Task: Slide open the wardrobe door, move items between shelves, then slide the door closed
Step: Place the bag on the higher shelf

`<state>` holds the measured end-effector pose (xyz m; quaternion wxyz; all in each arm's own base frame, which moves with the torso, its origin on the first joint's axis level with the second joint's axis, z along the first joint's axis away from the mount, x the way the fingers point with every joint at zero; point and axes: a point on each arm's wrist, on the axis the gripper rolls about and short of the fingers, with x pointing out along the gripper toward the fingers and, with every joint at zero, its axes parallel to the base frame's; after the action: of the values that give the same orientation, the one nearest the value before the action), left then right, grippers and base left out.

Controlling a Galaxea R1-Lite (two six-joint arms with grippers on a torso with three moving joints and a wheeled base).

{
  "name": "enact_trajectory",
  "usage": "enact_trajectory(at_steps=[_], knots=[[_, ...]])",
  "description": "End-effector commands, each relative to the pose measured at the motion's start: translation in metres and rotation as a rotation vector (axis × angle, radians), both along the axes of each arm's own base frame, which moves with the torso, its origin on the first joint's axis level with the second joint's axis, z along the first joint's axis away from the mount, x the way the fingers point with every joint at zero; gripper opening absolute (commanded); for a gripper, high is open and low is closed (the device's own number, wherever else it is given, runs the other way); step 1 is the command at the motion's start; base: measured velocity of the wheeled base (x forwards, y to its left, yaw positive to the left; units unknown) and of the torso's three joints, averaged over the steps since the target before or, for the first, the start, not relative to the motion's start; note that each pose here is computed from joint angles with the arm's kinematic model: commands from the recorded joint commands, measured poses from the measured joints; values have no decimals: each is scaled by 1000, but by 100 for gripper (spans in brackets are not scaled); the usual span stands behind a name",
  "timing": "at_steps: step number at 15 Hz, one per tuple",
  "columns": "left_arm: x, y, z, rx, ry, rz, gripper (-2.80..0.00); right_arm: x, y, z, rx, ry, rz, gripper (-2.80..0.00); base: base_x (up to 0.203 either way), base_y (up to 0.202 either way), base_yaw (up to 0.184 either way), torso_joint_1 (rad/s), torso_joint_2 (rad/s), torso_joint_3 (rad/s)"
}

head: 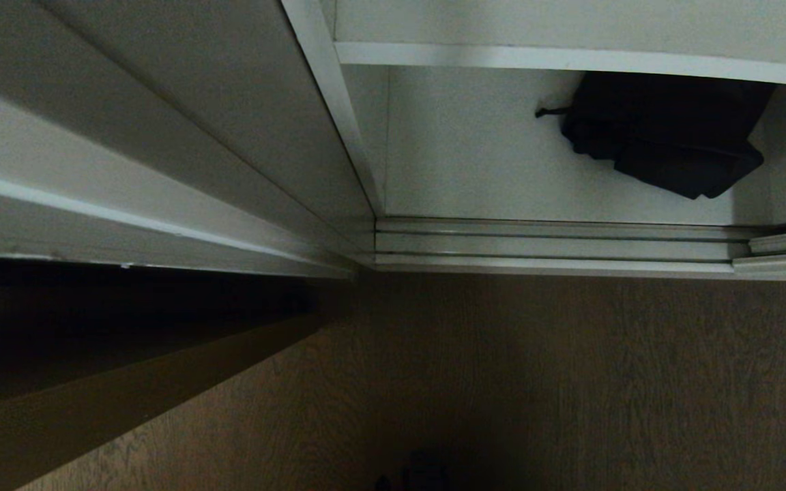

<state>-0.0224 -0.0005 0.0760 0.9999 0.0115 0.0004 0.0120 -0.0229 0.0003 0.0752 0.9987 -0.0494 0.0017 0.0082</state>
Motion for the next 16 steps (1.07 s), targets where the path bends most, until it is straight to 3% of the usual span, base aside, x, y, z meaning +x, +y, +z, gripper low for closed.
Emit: enact_trajectory(at_steps=[1, 5, 7, 11, 16], knots=[[0, 0, 0, 0, 0, -1, -280, 0, 0, 0, -2, 4, -1, -280, 0, 0, 0, 0, 0, 0], [0, 0, 0, 0, -1, 0, -280, -1, 0, 1, -7, 3, 1, -280, 0, 0, 0, 0, 0, 0], [0, 0, 0, 0, 0, 1, -280, -6, 0, 26, -5, -28, -4, -280, 0, 0, 0, 0, 0, 0], [0, 0, 0, 0, 0, 1, -280, 13, -1, 77, 53, 102, 60, -280, 0, 0, 0, 0, 0, 0], [0, 0, 0, -1, -2, -1, -280, 42, 3, 84, -40, 267, 146, -280, 0, 0, 0, 0, 0, 0]])
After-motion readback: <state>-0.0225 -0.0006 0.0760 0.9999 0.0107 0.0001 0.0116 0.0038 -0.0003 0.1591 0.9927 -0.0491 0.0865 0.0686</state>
